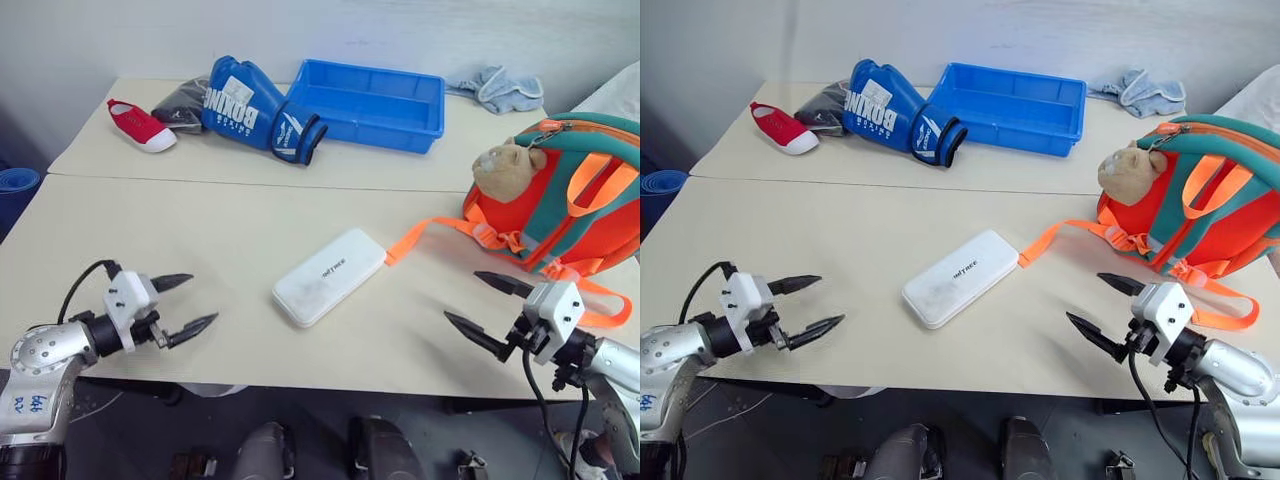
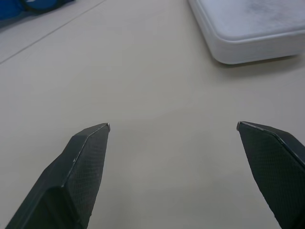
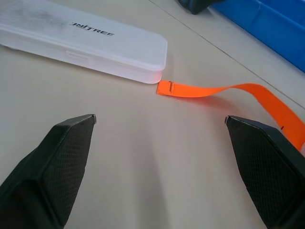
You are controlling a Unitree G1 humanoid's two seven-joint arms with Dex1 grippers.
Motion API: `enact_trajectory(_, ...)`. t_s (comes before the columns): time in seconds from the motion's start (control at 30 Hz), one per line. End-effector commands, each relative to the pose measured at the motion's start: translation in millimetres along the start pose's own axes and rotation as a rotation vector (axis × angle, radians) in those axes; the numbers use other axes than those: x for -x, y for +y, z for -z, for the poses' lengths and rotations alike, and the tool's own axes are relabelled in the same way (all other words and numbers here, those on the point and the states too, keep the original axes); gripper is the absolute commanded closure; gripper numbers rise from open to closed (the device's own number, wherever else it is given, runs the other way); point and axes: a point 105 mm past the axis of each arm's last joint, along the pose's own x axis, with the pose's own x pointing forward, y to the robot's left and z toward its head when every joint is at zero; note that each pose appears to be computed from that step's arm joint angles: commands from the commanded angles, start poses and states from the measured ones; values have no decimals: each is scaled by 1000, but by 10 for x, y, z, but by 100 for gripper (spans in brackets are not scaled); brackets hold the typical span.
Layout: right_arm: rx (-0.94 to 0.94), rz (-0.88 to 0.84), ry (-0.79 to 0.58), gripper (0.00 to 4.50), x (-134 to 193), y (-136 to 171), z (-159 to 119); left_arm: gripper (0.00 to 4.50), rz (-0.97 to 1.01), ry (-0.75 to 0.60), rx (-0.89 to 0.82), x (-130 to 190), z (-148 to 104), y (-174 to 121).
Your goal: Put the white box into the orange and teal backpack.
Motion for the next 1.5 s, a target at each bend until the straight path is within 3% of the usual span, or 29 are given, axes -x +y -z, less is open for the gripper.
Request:
enact_trajectory(0.03, 39, -21, -6, 5, -16, 6, -84, 0, 19, -9, -21, -15, -49, -8)
enact_trajectory(0.2, 32, -25, -7, 5, -40, 1, -83, 0, 45, -68, 28, -67, -170, 24)
enact_trajectory(0.27, -11, -34, -21, 42, -106, -3, -140, 0, 88, -75, 46, -101, -219, 5)
enact_trajectory(0.37, 46, -135, 31, 129, -376, 18, -328, 58, 176, -107, 46, -139, -364, -33)
enact_trajectory(0.47, 111, -120, 58, 229, -634, -95, -472, 145, 251, -59, 57, -151, -358, -109)
enact_trajectory(0.7, 160, -122, 225, 449, -1251, -294, -456, 356, 442, 28, 79, -175, -230, -583)
enact_trajectory(0.8, 175, -113, 251, 450, -1545, -314, -432, 443, 424, 11, 98, -317, -244, -685)
enact_trajectory(0.83, 181, -111, 262, 450, -1612, -320, -418, 448, 421, 15, 108, -345, -244, -705)
enact_trajectory(1.23, 129, -159, 292, 450, -1901, -327, -265, 448, 364, 3, 102, -580, -279, -676)
enact_trajectory(1.5, 8, -307, 261, 450, -1814, -32, -258, 448, 324, -16, 99, -702, -336, -574)
